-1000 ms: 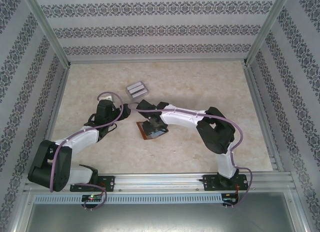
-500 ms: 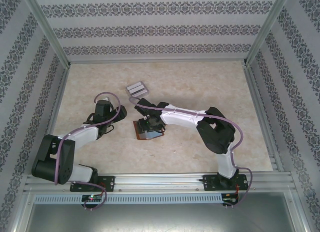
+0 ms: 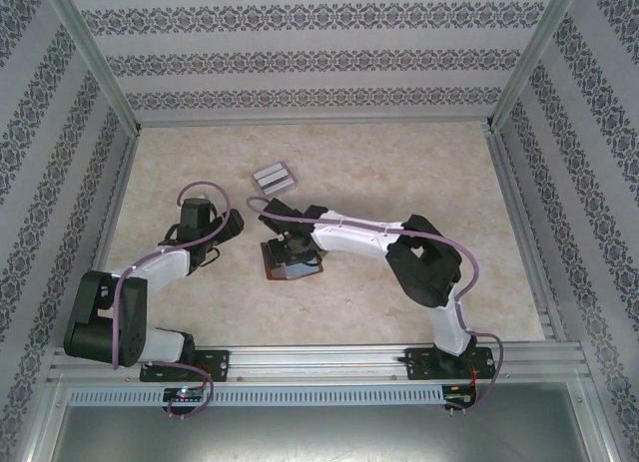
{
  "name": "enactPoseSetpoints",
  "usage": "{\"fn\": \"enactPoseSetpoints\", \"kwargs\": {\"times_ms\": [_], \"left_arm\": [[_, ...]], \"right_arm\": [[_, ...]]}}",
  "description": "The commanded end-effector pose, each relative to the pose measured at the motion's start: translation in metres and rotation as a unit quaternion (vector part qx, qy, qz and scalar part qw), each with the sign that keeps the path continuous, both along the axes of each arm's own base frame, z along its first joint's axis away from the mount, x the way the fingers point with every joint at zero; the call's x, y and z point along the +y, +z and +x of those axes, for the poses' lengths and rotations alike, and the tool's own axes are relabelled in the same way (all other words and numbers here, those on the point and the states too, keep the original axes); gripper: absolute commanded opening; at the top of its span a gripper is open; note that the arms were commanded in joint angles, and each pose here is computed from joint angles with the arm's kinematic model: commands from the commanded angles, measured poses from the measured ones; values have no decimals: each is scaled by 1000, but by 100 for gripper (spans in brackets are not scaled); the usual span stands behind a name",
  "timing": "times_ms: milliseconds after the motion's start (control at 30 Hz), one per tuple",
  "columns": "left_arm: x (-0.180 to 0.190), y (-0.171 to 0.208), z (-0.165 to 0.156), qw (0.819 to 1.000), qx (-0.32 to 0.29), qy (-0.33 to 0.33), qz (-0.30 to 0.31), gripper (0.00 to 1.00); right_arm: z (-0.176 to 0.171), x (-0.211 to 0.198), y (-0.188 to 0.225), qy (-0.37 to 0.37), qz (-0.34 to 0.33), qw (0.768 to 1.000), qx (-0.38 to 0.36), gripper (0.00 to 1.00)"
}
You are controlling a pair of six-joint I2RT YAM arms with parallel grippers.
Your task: Put the credit cards into the card holder
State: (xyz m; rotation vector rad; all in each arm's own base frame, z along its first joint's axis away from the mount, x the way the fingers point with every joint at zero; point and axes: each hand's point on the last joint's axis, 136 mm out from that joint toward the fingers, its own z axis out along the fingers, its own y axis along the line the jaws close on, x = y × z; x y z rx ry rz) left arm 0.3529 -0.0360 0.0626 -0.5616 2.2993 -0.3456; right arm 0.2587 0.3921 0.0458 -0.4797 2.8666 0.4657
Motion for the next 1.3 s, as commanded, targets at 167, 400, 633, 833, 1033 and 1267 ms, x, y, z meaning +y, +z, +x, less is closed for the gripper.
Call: {"fn": "enactPoseSetpoints", "kwargs": {"times_ms": [167, 400, 633, 833, 1033, 1267], "left_arm": [[0, -1, 8, 998, 29, -7, -58, 86], [-1, 8, 13, 998, 26, -11, -63, 86], [-5, 2, 11, 997, 34, -17, -74, 86], [-34, -6, 1, 985, 59, -54, -153, 83], [-82, -21, -40, 955, 147, -127, -223, 55], [-87, -25, -67, 949, 175, -136, -223, 40]], "right_arm": [[-5, -5, -18, 27, -114, 992, -52, 75], [5, -22, -15, 17, -182, 978, -96, 77], [10, -53, -12, 16, -246, 961, -127, 96], [3, -44, 3, 11, -185, 975, -119, 97], [5, -38, 16, -11, -133, 984, -114, 98], [13, -46, 43, -45, -93, 983, -150, 98]]}}
